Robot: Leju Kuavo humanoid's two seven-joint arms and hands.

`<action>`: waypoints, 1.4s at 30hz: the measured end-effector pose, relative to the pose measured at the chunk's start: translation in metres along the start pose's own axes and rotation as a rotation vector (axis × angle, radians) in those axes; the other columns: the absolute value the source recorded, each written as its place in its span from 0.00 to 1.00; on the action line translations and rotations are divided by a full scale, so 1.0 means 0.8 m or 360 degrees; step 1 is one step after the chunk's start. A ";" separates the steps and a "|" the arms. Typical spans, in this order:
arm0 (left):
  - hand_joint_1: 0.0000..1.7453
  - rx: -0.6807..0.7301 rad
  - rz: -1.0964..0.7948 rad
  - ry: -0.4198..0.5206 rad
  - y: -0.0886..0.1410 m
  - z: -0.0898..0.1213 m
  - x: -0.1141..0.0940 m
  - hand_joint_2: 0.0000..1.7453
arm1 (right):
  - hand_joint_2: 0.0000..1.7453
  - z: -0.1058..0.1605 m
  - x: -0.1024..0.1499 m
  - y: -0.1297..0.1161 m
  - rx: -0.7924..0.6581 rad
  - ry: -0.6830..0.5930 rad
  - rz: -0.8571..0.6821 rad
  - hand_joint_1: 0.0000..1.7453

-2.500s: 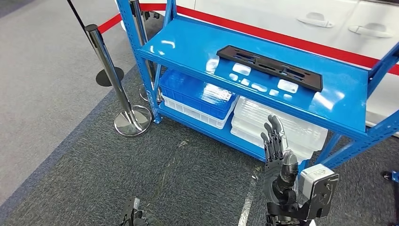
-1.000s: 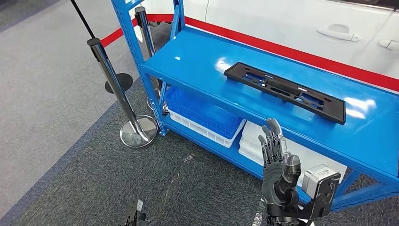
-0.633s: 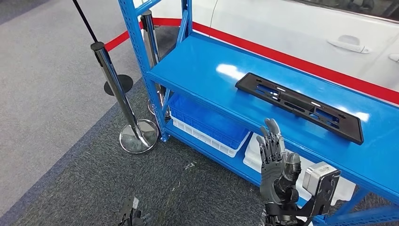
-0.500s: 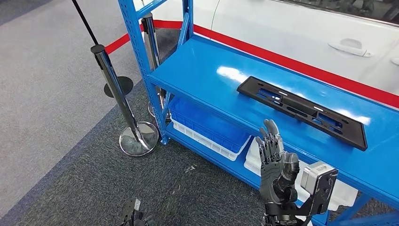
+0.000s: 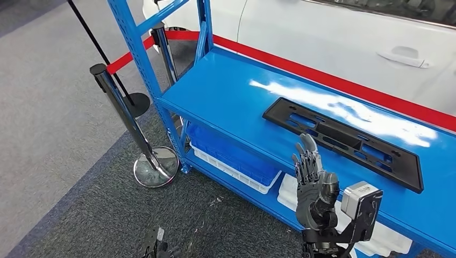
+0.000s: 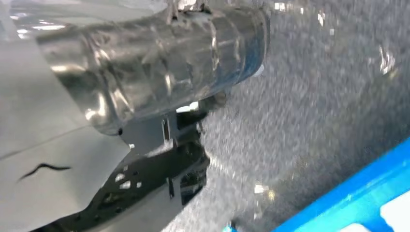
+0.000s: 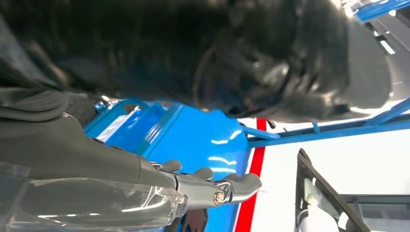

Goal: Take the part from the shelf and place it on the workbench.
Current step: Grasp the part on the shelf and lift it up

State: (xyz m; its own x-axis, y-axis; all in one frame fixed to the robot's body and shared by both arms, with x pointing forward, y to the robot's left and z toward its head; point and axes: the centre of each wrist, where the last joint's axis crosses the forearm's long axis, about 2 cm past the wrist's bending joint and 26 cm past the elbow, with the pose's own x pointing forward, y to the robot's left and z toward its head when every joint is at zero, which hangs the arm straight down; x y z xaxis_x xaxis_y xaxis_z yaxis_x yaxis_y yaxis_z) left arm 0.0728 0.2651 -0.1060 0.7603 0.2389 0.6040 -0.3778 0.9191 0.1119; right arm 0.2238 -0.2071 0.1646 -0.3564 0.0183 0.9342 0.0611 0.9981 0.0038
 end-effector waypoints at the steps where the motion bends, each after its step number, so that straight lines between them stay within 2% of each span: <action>1: 0.00 0.0001 0.0000 0.0002 0.000 0.000 0.000 0.00 | 0.00 0.000 0.000 0.000 0.0001 -0.0003 0.0004 0.00; 22: 0.00 0.0001 0.0001 0.0000 0.000 -0.001 0.002 0.00 | 0.00 0.001 -0.001 0.000 0.0007 -0.0006 -0.0018 0.00; 31: 0.00 -0.0018 -0.0004 -0.0001 0.000 -0.001 0.001 0.00 | 0.00 -0.012 0.004 0.004 0.0132 -0.0073 -0.0009 0.00; 35: 0.00 -0.0034 0.0000 -0.0030 -0.004 -0.004 0.009 0.00 | 1.00 -0.030 0.011 0.012 0.0221 -0.0159 -0.0001 0.00; 42: 0.00 -0.0063 0.0028 -0.0038 -0.006 -0.005 0.012 0.00 | 1.00 -0.064 0.029 0.037 0.0391 -0.0362 0.0127 0.00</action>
State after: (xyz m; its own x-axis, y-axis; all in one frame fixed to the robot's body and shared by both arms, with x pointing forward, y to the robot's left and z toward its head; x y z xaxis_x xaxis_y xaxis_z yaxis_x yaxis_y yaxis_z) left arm 0.0844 0.2645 -0.1040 0.7407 0.2481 0.6243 -0.3694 0.9266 0.0700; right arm 0.2647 -0.1804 0.2046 -0.5600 0.0818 0.8244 -0.1195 0.9767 -0.1780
